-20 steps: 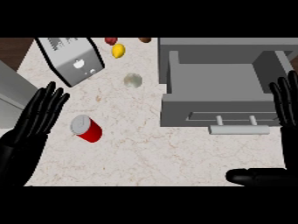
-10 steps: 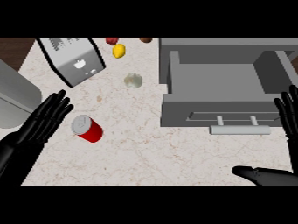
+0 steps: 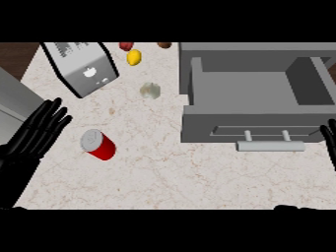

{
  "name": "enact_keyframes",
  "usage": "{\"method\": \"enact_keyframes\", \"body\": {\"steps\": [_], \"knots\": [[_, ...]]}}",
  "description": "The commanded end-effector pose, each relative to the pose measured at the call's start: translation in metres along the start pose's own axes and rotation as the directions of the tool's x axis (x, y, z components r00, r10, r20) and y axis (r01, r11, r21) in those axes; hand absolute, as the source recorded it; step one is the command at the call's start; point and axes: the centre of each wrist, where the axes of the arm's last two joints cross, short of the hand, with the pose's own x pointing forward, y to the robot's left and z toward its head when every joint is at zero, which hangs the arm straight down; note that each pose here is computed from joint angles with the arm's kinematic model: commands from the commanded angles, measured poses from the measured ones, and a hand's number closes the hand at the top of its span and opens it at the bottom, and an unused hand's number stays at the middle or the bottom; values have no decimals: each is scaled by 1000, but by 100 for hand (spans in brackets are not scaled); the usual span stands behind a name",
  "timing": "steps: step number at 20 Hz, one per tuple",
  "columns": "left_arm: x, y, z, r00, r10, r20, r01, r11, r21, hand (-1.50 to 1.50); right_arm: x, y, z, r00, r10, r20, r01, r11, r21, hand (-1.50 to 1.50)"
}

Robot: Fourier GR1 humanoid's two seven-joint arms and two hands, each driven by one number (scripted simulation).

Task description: Pick up the can, place it into the drawer and close the drawer

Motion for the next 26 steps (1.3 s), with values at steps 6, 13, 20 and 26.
{"method": "enact_keyframes", "body": {"steps": [6, 13, 20, 26], "knots": [[-23, 14, -5, 1000, 7, -27, -7, 1000, 20, -150, -1, -30, 7, 1000, 4, -17, -4, 1000, -7, -150], [-53, 11, -20, 998, -1, -56, 2, 1000, 6, -150, -18, -31, 4, 1000, 1, -4, -1, 1000, -13, -150], [-85, 15, -24, 997, 4, -76, 0, 999, 44, -150, -2, -32, 5, 1000, -1, 6, 1, 1000, -13, -150], [-119, 26, -20, 997, -7, -71, 13, 997, 79, -150, -18, -17, 17, 1000, 18, -7, -18, 1000, -12, -150]]}}
